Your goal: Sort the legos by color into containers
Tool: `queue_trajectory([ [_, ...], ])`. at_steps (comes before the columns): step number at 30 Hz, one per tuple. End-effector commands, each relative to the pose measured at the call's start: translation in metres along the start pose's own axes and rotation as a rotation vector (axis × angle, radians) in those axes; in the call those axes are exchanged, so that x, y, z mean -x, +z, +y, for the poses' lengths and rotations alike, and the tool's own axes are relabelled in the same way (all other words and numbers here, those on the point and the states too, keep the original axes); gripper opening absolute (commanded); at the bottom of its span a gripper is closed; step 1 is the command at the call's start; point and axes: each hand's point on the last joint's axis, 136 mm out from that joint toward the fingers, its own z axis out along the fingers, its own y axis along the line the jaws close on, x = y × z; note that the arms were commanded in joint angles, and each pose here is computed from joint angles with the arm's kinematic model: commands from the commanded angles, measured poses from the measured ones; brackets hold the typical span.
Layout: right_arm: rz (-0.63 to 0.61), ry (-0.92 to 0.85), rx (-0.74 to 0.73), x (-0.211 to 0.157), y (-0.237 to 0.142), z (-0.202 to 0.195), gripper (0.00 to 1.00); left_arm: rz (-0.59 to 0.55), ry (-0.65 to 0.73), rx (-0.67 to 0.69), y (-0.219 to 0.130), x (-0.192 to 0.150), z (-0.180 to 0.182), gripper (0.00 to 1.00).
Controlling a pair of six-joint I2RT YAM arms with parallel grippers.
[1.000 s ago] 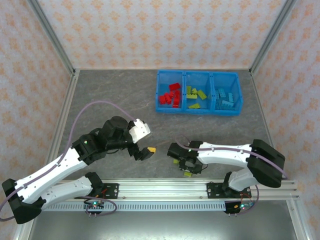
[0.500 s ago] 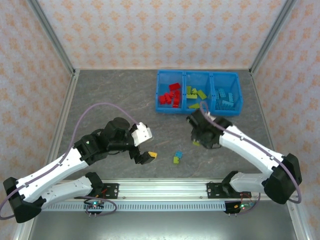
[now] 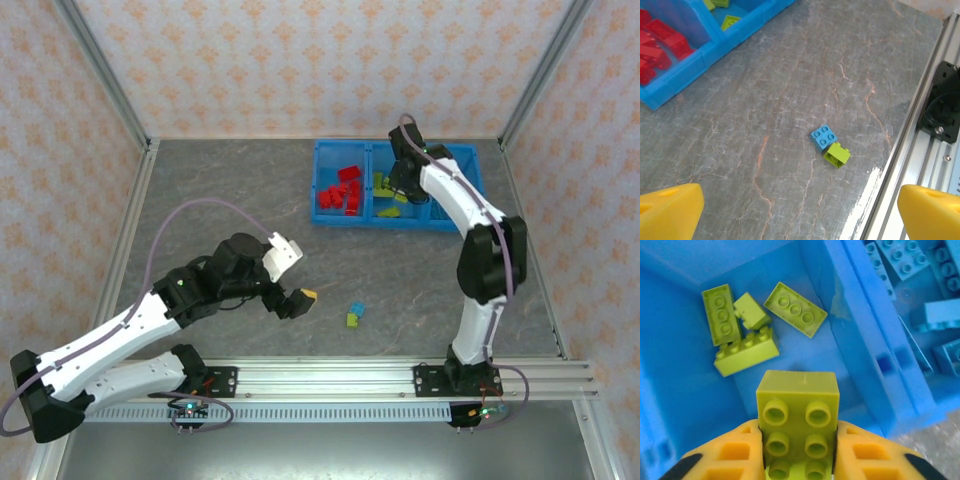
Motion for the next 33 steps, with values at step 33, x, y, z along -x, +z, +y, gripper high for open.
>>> queue_trajectory([
  [33,0.411,-0.127,0.204,-0.305,-0.136,-0.015,0.66,-0.036,0.002,0.180,0.016,0.000,0.032,1.00],
])
